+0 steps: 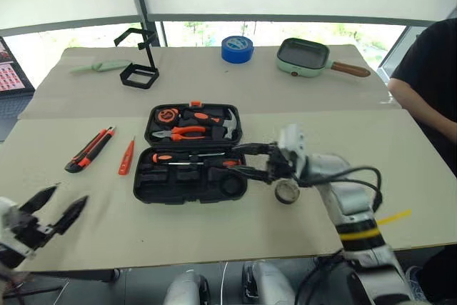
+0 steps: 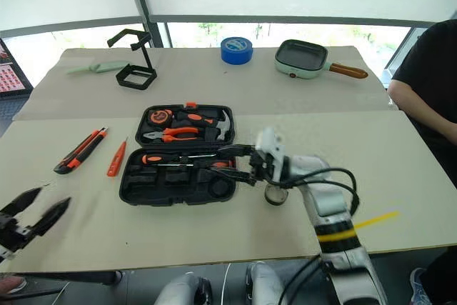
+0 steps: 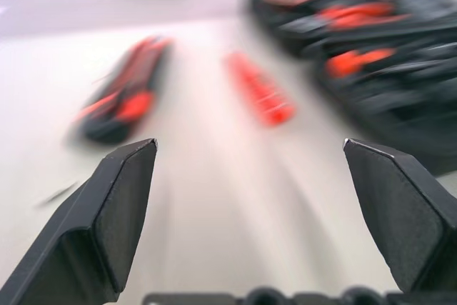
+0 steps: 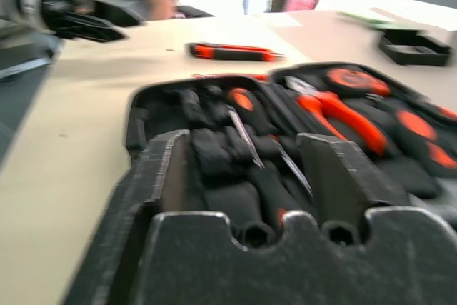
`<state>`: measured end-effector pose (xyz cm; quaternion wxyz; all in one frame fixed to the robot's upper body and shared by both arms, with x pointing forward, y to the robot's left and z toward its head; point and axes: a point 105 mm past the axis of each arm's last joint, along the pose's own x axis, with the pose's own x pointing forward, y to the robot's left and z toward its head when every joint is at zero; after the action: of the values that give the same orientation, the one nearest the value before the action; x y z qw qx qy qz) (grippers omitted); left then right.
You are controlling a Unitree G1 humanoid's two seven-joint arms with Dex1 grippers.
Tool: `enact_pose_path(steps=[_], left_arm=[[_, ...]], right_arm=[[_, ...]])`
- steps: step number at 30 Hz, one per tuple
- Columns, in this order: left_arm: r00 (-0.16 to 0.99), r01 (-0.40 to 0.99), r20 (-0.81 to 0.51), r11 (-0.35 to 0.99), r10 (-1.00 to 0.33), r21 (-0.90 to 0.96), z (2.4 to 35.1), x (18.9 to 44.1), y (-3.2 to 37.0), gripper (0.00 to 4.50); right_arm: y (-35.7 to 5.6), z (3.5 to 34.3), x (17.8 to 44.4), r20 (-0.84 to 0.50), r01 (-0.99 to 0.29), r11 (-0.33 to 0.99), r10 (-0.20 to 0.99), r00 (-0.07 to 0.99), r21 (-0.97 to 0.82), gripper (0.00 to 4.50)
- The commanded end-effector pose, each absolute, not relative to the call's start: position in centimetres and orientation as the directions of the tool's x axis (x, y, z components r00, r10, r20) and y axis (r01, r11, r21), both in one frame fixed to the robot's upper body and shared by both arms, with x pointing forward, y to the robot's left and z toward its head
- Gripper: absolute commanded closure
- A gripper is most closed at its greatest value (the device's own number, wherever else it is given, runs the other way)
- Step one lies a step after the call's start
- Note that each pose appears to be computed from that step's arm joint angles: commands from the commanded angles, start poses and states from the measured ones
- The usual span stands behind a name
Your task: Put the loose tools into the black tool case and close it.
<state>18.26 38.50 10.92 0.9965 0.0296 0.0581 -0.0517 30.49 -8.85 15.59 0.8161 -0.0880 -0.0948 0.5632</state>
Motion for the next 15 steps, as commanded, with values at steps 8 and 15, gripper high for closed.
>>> enact_pose_path(steps=[8,15], left_arm=[[0.971,0.080,-0.228,0.997,-0.075,0.011,12.1,20.2,37.9,0.00],[0.943,0.106,-0.313,0.994,-0.110,-0.029,13.6,26.2,33.7,0.00]], right_arm=[[-14.1,16.6,27.9,0.165,-0.832,0.418,0.909,0.384,-0.365,0.01],[-13.0,18.6,27.7,0.189,-0.809,0.399,0.917,0.351,-0.431,0.01]])
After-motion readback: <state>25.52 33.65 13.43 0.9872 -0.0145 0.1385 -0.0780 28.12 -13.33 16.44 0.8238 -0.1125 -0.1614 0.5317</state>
